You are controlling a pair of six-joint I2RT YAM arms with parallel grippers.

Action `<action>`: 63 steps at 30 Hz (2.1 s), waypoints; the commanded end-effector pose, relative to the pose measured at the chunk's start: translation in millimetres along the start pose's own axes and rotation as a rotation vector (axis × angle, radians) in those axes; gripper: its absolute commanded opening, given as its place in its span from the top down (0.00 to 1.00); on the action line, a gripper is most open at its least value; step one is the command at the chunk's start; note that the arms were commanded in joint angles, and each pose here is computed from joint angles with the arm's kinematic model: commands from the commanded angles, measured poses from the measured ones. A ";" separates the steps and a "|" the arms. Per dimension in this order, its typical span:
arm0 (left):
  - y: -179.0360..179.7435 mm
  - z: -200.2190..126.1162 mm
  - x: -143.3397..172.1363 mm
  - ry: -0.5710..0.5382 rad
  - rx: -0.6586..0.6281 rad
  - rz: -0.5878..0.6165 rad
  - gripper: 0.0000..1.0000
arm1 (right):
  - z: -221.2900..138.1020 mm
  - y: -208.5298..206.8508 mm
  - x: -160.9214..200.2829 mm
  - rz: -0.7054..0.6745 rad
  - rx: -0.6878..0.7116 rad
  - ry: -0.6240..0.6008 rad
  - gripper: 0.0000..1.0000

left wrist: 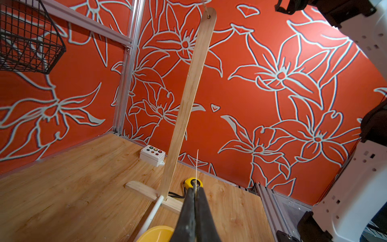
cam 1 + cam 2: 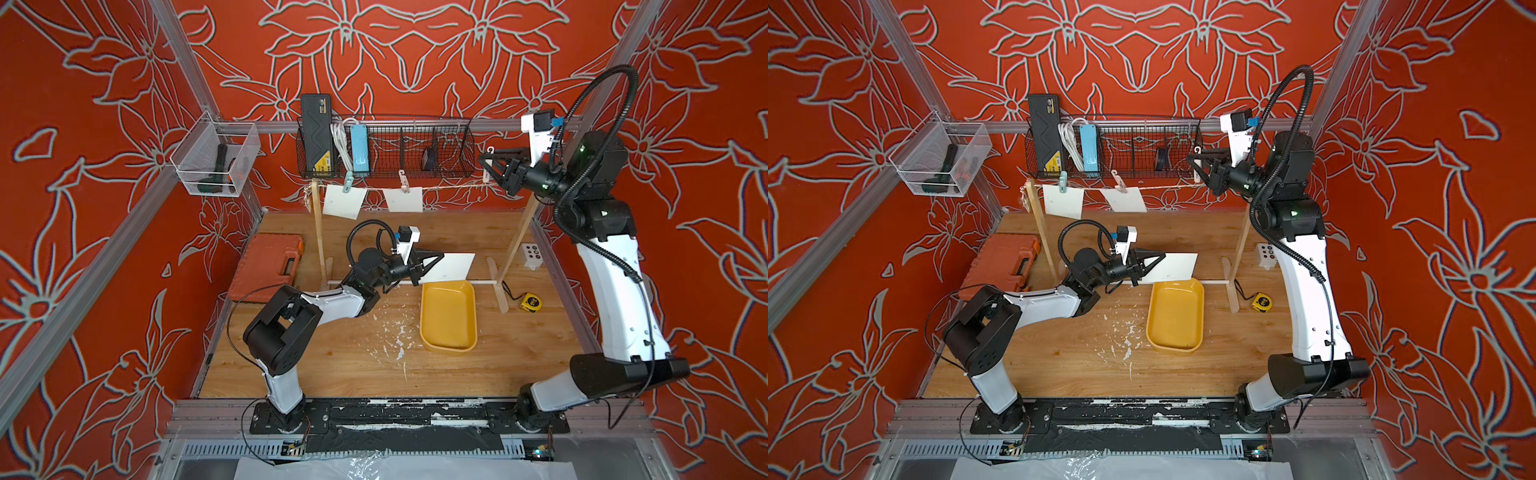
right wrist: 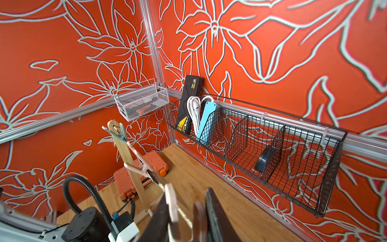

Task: Remove the postcards from the strings
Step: Remove the clamp from the clothesline, then place the postcard at the center of the board.

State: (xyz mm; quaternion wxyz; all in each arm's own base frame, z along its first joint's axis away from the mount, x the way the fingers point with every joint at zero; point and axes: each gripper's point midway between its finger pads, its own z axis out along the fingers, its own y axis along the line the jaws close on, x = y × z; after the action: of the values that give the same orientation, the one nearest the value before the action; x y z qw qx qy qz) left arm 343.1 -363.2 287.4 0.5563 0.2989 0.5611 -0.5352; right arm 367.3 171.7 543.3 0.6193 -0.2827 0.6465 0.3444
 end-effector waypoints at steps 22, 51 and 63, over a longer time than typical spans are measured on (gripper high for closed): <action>-4.3 -53.9 -1.2 0.032 -0.206 0.041 1.00 | -43.8 33.0 43.6 0.024 0.052 0.012 0.73; 39.4 -223.5 62.4 -0.062 -0.921 -0.293 1.00 | -41.6 48.7 300.2 0.476 0.095 0.350 0.73; 59.0 -244.7 115.3 -0.035 -1.042 -0.446 1.00 | -29.4 59.0 355.3 0.493 0.086 0.475 0.74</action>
State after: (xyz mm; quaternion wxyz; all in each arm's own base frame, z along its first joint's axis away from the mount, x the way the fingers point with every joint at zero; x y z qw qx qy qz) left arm 297.6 -159.9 117.7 0.5094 -0.1096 0.8003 -0.2965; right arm 274.0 205.4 201.6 0.3530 -0.1618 0.8345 0.3910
